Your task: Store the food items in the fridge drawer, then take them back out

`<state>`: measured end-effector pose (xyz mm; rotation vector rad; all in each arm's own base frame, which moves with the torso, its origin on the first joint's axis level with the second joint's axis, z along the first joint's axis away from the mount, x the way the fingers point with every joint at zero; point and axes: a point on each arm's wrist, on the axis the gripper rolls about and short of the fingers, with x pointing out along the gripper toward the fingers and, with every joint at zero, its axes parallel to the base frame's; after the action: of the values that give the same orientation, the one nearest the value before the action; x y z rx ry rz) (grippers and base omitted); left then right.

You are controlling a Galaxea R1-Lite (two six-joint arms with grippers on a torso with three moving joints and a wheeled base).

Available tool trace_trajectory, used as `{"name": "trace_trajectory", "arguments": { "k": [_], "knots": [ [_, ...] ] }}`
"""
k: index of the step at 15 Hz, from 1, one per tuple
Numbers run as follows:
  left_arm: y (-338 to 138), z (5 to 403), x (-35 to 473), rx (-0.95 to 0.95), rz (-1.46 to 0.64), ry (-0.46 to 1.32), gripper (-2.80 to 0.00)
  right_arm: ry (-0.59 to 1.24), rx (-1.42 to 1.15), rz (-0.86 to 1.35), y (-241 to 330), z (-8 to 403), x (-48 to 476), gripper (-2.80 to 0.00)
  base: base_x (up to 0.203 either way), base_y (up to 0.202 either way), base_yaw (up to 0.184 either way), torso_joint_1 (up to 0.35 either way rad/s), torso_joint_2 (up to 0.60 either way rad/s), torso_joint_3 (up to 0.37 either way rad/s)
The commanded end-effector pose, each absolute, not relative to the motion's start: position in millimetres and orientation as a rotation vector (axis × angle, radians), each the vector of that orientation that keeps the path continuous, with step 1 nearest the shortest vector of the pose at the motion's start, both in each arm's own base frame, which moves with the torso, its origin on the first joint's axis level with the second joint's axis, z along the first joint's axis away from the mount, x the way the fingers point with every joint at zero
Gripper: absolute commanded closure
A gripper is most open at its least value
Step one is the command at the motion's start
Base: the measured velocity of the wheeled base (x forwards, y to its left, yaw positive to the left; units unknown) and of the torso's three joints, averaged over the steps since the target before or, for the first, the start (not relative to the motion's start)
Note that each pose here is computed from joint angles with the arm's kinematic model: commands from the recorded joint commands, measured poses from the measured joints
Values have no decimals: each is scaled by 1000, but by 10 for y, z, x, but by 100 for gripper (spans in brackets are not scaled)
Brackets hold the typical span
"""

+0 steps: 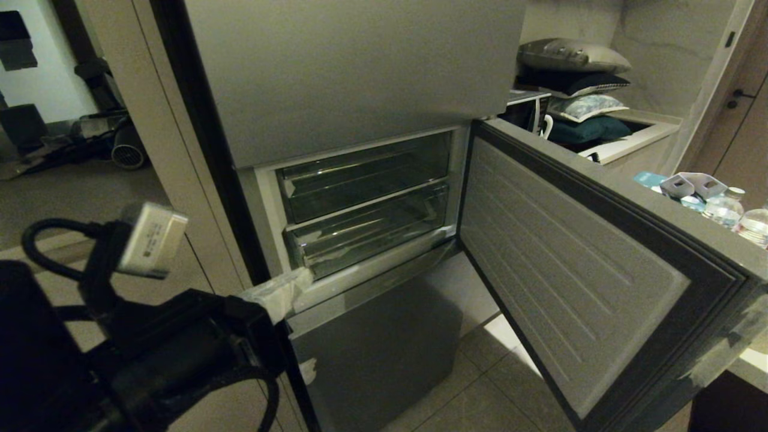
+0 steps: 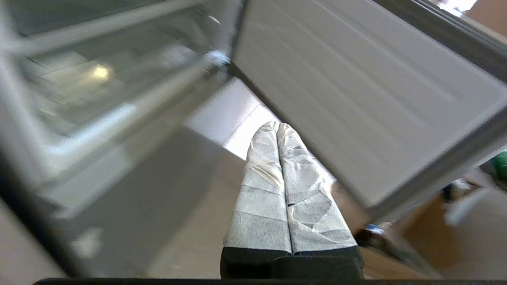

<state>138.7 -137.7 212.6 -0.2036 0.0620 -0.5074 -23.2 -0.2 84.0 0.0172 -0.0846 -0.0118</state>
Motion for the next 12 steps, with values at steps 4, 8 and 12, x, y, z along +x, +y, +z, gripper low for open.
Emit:
{"name": "trace_trajectory", "arguments": {
  "k": [4,8,12],
  "knots": [
    [-712,2671,820,-206,-432,-41,0,-55,17,-12,-2,755,-208,0,0,0,0,0,0,0],
    [-225,2620,640,-159,-94,-41,0,-54,17,-12,-2,754,-208,0,0,0,0,0,0,0],
    [66,2282,240,-52,305,-21,0,-54,17,-12,-2,751,-207,0,0,0,0,0,0,0]
  ]
}}
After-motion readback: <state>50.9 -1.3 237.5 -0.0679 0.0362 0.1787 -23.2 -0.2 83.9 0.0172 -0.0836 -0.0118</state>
